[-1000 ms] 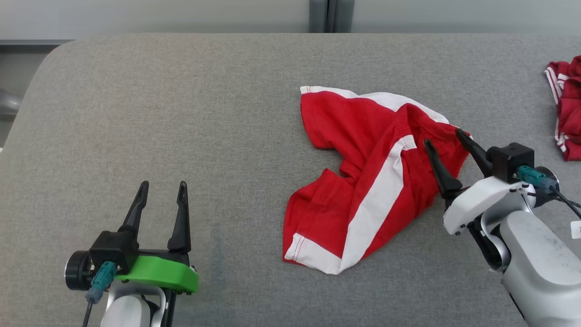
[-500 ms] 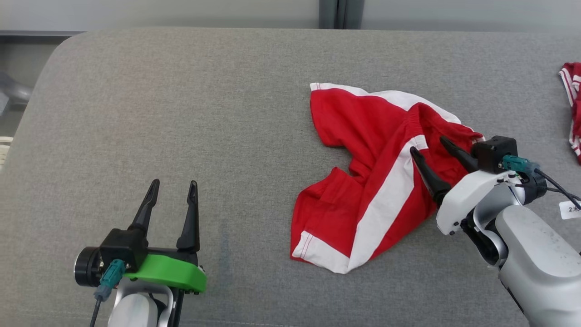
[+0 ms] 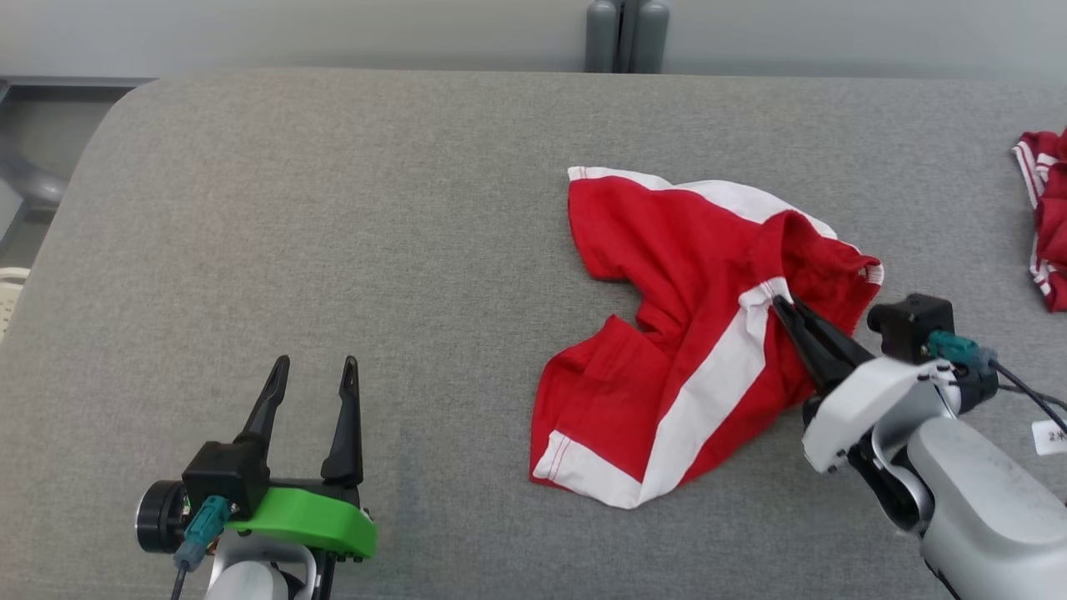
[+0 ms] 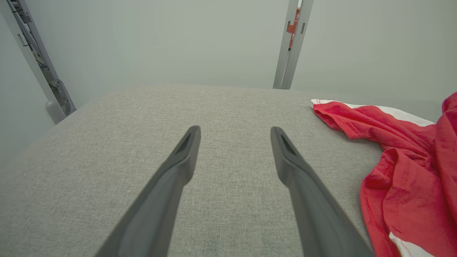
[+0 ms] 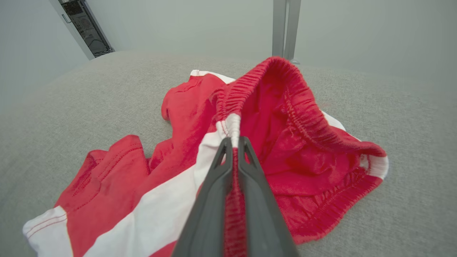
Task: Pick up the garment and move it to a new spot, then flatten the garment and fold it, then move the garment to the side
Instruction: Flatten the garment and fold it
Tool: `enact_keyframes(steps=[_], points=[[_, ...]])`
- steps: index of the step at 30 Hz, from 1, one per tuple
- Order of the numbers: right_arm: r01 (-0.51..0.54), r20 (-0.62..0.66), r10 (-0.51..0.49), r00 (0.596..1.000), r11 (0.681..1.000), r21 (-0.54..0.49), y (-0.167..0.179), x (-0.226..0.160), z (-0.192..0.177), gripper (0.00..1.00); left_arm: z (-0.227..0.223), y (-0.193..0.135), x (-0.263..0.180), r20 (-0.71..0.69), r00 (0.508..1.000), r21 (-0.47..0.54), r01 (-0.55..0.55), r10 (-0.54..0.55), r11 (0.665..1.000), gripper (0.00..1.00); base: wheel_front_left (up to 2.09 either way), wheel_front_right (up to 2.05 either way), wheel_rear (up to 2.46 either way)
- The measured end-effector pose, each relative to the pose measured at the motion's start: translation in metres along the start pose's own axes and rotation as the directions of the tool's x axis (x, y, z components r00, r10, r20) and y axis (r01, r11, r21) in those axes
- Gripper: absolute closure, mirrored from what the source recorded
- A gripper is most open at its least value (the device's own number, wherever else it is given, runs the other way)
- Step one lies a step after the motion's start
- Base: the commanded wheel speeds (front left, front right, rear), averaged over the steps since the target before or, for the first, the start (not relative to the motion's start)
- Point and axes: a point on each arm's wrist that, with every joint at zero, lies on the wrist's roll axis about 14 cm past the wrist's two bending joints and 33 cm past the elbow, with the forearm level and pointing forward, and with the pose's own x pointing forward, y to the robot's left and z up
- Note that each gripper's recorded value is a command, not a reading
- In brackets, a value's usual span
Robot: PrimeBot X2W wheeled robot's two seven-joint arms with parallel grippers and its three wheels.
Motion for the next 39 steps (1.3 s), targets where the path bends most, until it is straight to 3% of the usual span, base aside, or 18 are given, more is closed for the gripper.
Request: enact_keyframes(steps=[10,11,12,13,21,31,39], points=[[0.151,0.003,-0.151,0.989,0.986,0.075,-0.029,-0.094,-0.028,1.00,0.004,-0.026,0.007,0.018,0.997,-0.007,0.077,-0.077,0.997,0.00,0.00,0.00,0.00],[0.162,-0.002,-0.163,0.987,0.983,0.084,-0.029,-0.098,-0.030,0.74,0.004,-0.028,0.008,0.018,0.996,-0.007,0.084,-0.083,0.996,0.00,0.00,0.00,0.00],[0.178,-0.005,-0.178,0.984,0.980,0.089,-0.032,-0.104,-0.031,0.54,0.004,-0.030,0.009,0.018,0.996,-0.005,0.092,-0.092,0.996,0.00,0.00,0.00,0.00],[0.195,0.002,-0.196,0.981,0.976,0.096,-0.035,-0.108,-0.030,0.01,0.004,-0.032,0.010,0.017,0.995,-0.005,0.098,-0.098,0.995,0.00,0.00,0.00,0.00],[0.298,0.112,-0.314,0.943,0.945,0.135,-0.043,-0.134,-0.013,0.00,0.010,-0.033,0.006,0.033,0.993,0.008,0.109,-0.109,0.994,0.00,0.00,0.00,0.00],[0.310,0.305,-0.317,0.898,0.948,0.074,-0.029,-0.138,0.041,0.00,0.017,-0.024,-0.002,0.054,0.994,0.024,0.089,-0.090,0.996,0.00,0.00,0.00,0.00],[0.301,0.369,-0.299,0.880,0.952,0.054,-0.012,-0.140,0.059,0.00,0.024,-0.009,-0.014,0.073,0.996,0.037,0.043,-0.046,0.998,0.00,0.00,0.00,0.00]])
